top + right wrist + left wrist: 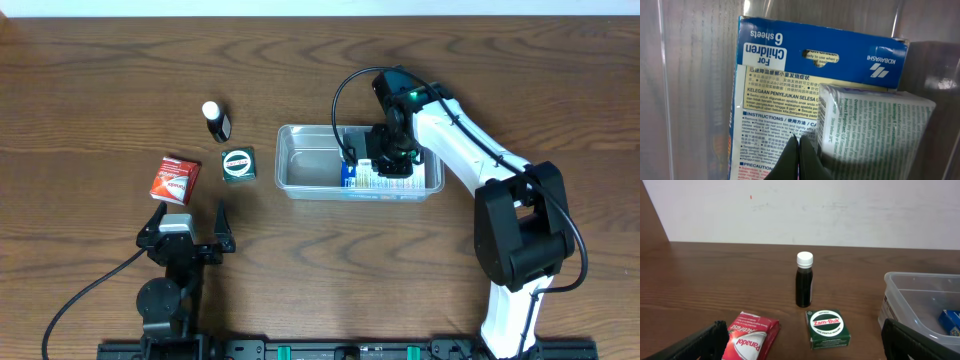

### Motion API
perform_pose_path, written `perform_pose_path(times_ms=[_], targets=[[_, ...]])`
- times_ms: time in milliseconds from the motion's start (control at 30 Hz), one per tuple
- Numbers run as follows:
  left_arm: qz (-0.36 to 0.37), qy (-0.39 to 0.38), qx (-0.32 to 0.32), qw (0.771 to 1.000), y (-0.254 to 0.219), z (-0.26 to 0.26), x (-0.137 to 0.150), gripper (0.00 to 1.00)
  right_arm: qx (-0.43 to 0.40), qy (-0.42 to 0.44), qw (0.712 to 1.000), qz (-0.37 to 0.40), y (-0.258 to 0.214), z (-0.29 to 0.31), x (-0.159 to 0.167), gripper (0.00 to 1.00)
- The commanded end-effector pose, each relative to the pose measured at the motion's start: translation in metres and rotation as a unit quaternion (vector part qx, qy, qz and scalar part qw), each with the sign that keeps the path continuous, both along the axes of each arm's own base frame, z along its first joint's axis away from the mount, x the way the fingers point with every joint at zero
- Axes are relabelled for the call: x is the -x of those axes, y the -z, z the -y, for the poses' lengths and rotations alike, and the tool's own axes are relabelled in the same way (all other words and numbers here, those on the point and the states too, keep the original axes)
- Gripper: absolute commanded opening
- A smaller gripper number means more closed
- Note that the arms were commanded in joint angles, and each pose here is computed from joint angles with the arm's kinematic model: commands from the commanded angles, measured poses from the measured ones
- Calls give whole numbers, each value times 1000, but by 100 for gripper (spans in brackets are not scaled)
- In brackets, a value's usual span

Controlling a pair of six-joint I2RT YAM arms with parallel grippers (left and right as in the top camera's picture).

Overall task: Pack container
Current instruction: 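Release the white box and retract right gripper to the side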

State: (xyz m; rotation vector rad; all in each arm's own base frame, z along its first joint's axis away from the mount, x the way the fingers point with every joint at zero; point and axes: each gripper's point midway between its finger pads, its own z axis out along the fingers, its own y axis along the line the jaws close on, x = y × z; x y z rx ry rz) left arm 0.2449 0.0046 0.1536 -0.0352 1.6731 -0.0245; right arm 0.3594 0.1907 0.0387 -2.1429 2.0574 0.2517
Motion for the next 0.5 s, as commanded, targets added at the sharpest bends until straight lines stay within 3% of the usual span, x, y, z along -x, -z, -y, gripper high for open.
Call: perform_pose_path(times_ms=[0, 200, 400, 467], targets=[[-25, 6, -5, 1000, 17, 1, 1, 98, 5, -9, 1000, -1, 3, 0, 1, 1], [-26, 6, -5, 1000, 17, 1, 1, 98, -12, -18, 1000, 11, -17, -9, 6, 1], [-26, 6, -5, 1000, 17, 1, 1, 98, -46, -13, 996, 72, -81, -22, 9, 2], [-26, 6, -5, 1000, 17, 1, 1, 98, -65, 3, 992, 105, -110, -22, 7, 17]])
